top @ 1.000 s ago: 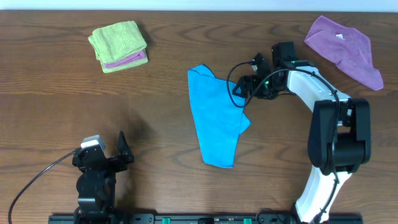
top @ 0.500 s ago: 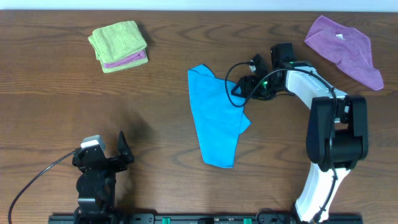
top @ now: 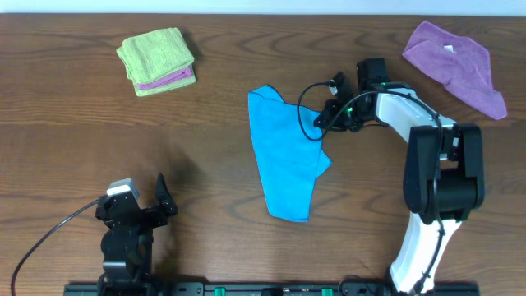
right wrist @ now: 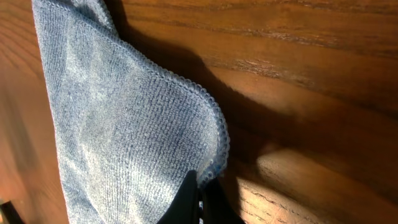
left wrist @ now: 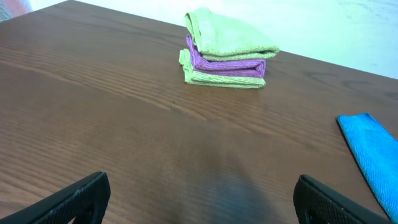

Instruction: Fold the cloth

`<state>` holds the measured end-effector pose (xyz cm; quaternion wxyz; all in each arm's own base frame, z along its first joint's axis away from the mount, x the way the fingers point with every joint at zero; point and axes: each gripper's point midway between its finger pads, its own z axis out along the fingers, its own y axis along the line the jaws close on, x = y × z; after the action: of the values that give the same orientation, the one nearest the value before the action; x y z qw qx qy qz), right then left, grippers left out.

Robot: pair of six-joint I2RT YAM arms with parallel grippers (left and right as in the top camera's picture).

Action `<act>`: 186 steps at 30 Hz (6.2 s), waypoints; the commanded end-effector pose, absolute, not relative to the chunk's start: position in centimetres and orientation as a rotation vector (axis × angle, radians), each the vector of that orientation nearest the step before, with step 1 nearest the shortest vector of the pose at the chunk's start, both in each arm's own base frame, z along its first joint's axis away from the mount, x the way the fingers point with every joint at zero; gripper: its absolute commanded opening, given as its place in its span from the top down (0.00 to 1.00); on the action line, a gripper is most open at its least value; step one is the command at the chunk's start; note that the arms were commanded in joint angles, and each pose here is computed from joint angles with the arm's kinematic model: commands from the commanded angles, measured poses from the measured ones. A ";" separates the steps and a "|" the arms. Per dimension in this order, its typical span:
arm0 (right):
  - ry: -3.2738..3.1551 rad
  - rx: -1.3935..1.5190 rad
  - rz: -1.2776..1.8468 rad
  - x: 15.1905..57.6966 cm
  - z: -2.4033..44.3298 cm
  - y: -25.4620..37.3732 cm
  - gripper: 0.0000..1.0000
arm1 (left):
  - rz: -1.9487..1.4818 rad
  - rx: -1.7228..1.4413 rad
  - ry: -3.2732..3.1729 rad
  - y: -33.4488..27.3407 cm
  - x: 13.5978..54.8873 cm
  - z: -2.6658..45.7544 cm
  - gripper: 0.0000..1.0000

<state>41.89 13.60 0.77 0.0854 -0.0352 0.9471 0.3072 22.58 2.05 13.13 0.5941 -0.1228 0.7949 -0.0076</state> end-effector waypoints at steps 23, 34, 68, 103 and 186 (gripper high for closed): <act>2.668 -1.015 0.503 34.5 10.7 28.6 0.98 | 0.016 -0.285 1.869 2.4 22.5 12.1 0.05; 2.630 -1.153 0.197 32.8 9.9 29.4 0.01 | 0.016 -0.285 1.869 2.4 22.5 12.1 0.05; 2.933 -0.811 0.173 35.3 3.9 19.7 0.98 | 0.016 -0.285 1.869 2.4 22.5 12.1 0.04; 2.967 -0.778 0.262 35.3 -0.5 18.3 0.99 | -0.058 -0.284 1.872 1.5 22.6 12.0 0.05; 3.034 -0.361 0.229 39.0 -3.2 11.6 0.99 | -1.209 0.222 2.405 -23.5 34.4 8.8 0.94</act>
<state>40.82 12.54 -0.32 0.0886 -0.1381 0.9829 0.0834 33.76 -23.47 8.54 0.2115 0.0811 0.8678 -0.4423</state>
